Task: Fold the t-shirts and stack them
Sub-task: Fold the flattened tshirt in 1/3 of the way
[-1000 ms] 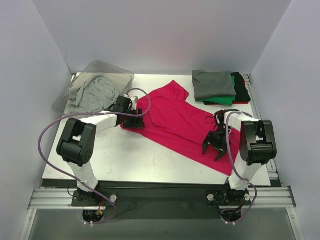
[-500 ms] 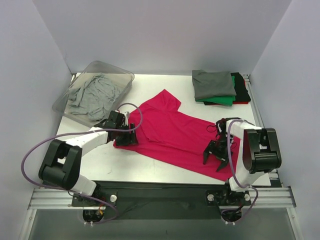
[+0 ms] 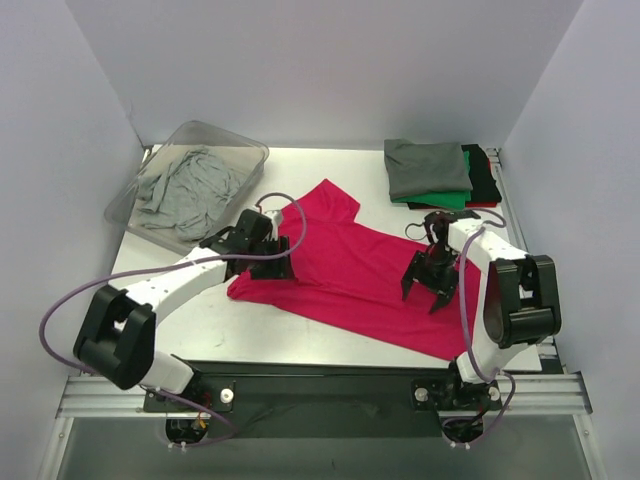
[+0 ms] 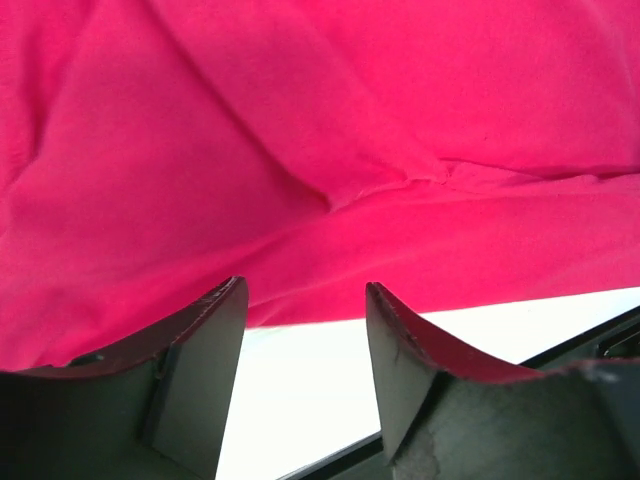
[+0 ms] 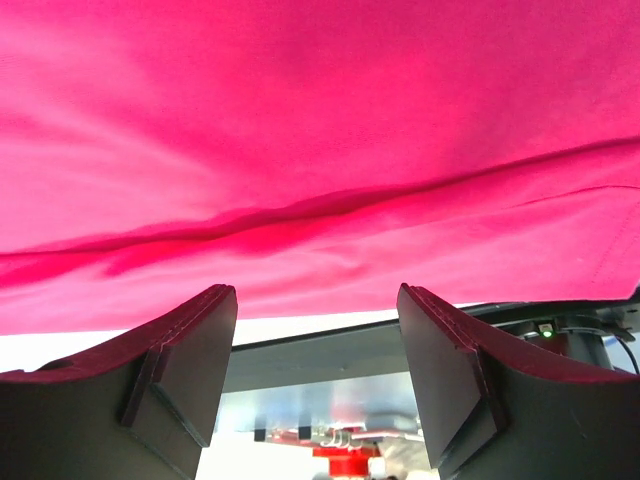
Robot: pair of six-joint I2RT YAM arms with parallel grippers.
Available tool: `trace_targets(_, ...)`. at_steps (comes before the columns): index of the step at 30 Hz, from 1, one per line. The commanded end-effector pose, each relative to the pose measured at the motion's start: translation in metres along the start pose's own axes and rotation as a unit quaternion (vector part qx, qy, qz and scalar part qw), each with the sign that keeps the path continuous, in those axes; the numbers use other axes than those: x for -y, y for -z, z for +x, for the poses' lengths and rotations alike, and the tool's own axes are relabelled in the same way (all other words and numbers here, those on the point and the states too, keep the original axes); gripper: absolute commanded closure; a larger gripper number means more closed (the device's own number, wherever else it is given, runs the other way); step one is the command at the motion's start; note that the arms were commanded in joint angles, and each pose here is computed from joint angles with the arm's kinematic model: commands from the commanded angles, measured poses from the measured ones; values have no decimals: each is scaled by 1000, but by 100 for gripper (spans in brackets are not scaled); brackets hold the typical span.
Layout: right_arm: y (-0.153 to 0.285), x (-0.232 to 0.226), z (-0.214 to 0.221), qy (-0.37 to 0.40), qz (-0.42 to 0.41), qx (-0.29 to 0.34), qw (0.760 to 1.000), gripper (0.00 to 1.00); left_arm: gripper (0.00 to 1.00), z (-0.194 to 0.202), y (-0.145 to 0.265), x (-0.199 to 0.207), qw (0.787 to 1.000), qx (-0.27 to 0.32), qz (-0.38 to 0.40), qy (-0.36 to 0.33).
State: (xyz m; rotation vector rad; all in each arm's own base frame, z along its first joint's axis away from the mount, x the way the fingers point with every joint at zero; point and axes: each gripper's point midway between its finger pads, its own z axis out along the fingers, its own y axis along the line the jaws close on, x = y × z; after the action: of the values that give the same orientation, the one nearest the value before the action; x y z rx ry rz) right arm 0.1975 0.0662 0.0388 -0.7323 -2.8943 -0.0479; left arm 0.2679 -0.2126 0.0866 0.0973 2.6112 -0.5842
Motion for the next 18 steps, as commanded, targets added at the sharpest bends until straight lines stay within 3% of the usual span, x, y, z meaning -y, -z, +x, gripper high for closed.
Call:
trace_targets(1,12,1,9,3,18,-8,1000,34,41,-4,-14,17,1000,-6,7,-10)
trace_targets(8,14,-8,10,7,11,1,1000,34,43,1,-40,14,999,-32,-26,-10)
trace_targets(18,9,-7,19,11,10,-4,1000,34,43,-7,-61,31,1000,-25,7,-8)
